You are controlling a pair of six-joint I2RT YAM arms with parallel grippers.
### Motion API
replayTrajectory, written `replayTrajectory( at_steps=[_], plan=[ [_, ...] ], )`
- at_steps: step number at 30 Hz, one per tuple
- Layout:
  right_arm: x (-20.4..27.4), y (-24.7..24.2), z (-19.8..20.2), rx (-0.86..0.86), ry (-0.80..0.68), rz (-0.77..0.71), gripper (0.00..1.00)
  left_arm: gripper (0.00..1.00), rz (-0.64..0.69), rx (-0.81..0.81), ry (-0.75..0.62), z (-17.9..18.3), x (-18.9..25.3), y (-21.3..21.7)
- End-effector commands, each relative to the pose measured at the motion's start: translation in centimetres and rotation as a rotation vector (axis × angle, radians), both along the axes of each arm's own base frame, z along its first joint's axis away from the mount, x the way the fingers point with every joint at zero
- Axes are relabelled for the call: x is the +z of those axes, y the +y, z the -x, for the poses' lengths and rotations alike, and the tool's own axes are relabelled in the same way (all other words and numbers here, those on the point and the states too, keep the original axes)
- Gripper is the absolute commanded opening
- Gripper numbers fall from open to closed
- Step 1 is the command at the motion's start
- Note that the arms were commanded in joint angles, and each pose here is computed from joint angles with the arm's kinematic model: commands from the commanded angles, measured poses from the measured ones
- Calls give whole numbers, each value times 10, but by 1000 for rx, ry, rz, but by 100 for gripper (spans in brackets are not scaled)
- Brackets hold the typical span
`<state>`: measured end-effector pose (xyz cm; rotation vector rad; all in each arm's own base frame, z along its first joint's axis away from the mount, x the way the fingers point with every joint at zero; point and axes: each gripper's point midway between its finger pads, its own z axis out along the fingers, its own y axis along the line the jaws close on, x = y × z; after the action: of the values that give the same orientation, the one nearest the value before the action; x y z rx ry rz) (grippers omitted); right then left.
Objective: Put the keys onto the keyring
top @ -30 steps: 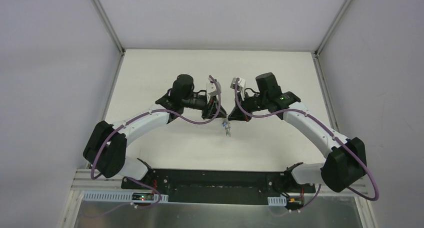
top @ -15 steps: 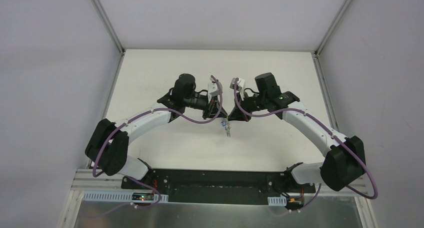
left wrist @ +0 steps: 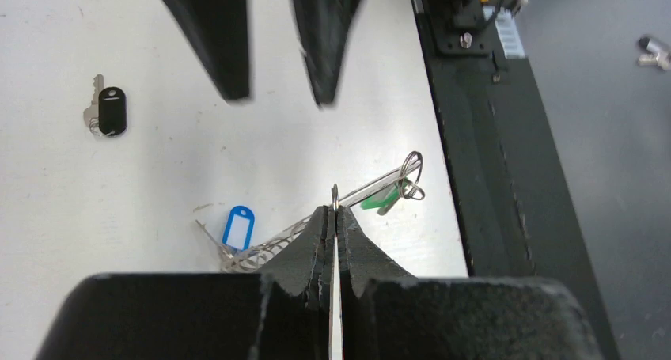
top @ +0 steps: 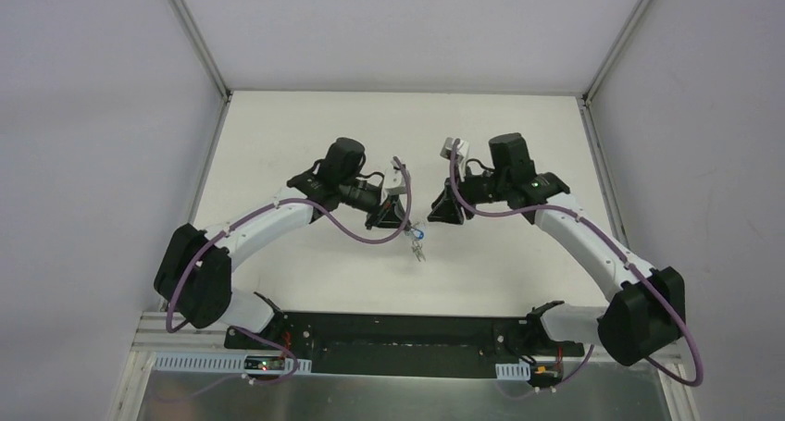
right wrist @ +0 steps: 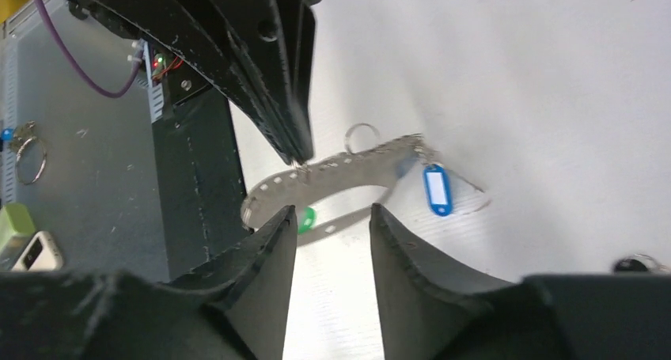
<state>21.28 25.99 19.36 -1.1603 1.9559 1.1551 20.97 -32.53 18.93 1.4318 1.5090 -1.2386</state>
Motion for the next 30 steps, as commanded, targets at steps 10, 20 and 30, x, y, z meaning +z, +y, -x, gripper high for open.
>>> replayTrajectory(
  at_steps=[10, 20, 30],
  plan=[
    [19, -38, -23, -120, -150, -79, 48, 0, -85, -393, -448, 68, 28, 63],
    [2, -45, -26, -150, -137, -63, 48, 0, -50, -499, -593, 92, 33, 80],
    [-6, -46, -25, -148, -146, -54, 49, 0, -11, -547, -661, 103, 23, 85]
  ],
)
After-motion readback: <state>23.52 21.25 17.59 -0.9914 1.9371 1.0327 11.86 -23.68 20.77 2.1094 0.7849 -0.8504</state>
